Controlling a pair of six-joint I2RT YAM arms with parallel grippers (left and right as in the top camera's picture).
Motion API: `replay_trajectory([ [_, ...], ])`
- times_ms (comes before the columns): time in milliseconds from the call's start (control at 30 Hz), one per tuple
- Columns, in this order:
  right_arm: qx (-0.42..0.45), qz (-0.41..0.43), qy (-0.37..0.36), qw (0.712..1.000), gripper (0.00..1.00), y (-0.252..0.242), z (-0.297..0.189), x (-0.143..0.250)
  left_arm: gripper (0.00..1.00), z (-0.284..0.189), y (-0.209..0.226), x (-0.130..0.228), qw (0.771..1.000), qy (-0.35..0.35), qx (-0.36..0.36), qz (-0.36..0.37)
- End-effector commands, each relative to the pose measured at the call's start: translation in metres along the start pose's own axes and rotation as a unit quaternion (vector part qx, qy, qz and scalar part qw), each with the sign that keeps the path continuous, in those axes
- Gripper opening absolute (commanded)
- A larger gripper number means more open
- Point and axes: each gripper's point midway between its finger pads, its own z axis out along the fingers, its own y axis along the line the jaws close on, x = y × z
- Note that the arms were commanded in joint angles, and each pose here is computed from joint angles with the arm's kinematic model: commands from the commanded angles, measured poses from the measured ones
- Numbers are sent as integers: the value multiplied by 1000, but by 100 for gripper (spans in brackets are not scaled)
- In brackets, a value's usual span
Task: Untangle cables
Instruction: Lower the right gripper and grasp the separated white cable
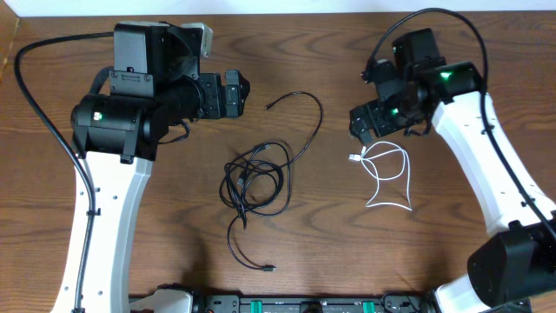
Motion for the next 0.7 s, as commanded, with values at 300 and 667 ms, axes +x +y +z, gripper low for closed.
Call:
replay_trajectory([
  [300, 23, -25, 96, 995, 99, -11, 49, 24, 97, -4, 1, -5, 1000, -8, -4, -2],
  [667, 22, -64, 170, 983, 96, -14, 91, 46, 97, -4, 1, -5, 1000, -8, -4, -2],
])
